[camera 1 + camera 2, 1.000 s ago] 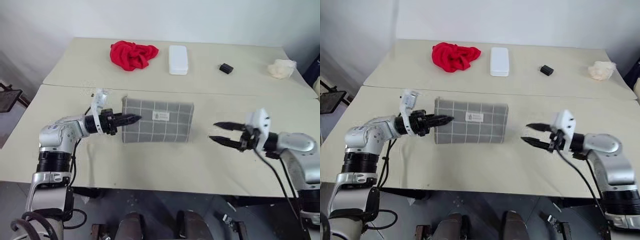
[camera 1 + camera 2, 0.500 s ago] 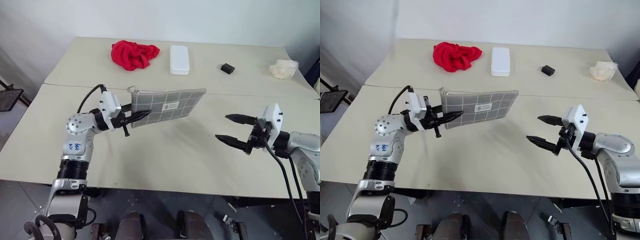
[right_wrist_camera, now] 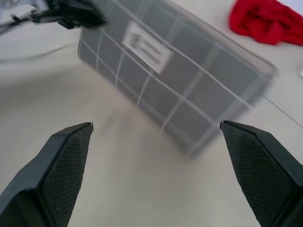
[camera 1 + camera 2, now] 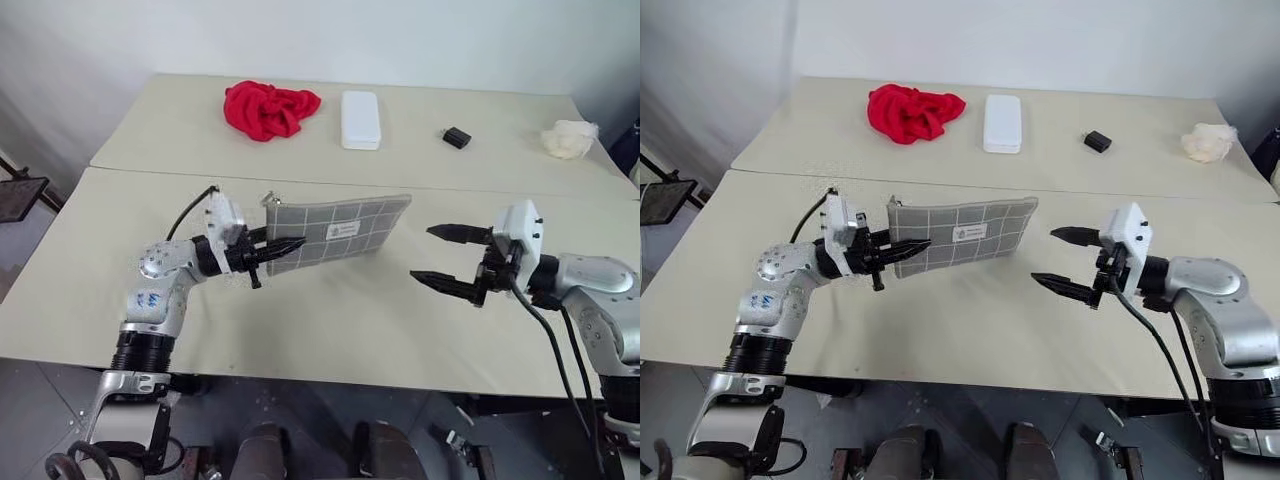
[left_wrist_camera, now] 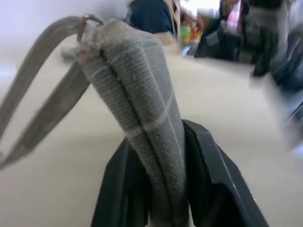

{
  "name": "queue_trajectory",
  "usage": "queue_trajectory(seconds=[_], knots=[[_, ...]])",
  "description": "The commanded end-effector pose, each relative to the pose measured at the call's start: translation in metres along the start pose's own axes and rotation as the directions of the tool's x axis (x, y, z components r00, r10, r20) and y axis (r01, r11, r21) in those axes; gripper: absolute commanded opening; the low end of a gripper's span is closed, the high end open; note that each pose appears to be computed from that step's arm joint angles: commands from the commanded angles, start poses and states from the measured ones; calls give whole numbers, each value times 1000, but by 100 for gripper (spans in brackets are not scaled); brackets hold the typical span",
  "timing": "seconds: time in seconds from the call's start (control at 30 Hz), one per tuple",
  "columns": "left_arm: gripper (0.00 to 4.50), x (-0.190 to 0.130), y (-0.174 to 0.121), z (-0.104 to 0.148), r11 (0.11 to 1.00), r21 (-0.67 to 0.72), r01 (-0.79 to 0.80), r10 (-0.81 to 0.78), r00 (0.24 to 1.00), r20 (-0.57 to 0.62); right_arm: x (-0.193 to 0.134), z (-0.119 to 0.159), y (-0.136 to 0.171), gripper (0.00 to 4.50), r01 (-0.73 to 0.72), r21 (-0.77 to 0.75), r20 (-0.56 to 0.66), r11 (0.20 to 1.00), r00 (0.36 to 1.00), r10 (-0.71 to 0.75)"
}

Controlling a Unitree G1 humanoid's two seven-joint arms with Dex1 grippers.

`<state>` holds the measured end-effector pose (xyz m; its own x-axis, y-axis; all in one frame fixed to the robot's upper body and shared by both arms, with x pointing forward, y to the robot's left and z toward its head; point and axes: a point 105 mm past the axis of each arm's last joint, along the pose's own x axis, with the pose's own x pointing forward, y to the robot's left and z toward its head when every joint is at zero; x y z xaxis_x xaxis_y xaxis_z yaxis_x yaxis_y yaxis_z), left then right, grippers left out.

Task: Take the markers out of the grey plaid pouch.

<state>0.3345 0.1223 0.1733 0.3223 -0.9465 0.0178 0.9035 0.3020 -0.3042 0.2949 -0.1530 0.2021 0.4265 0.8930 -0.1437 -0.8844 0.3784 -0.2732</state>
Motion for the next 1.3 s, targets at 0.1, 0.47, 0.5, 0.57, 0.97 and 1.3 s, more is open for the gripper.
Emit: queue_trajectory(seconds=[0.1, 0.47, 0.5, 0.57, 0.97, 1.3], knots=[[65, 4, -20, -28, 967, -253, 23, -78, 974, -211, 25, 10, 14, 331, -86, -32, 8, 996, 996, 86], [157, 20, -13, -41, 953, -298, -52, -22, 971, -240, 49, -79, 27, 0, -117, -75, -249, 990, 964, 95], [189, 18, -12, -43, 949, -306, -71, -8, 968, -251, 48, -83, 28, 0, -123, -88, -263, 989, 960, 96], [252, 13, -8, -48, 946, -306, -109, 17, 958, -288, 48, -87, 30, 0, -138, -104, -281, 985, 954, 104], [403, 1, 34, -29, 927, -299, -225, 137, 948, -288, 46, -94, 32, 0, -198, -211, -306, 957, 944, 127], [403, 18, 14, -43, 897, -419, -140, -50, 911, -410, 45, -93, 31, 0, -199, -232, -306, 952, 944, 123]])
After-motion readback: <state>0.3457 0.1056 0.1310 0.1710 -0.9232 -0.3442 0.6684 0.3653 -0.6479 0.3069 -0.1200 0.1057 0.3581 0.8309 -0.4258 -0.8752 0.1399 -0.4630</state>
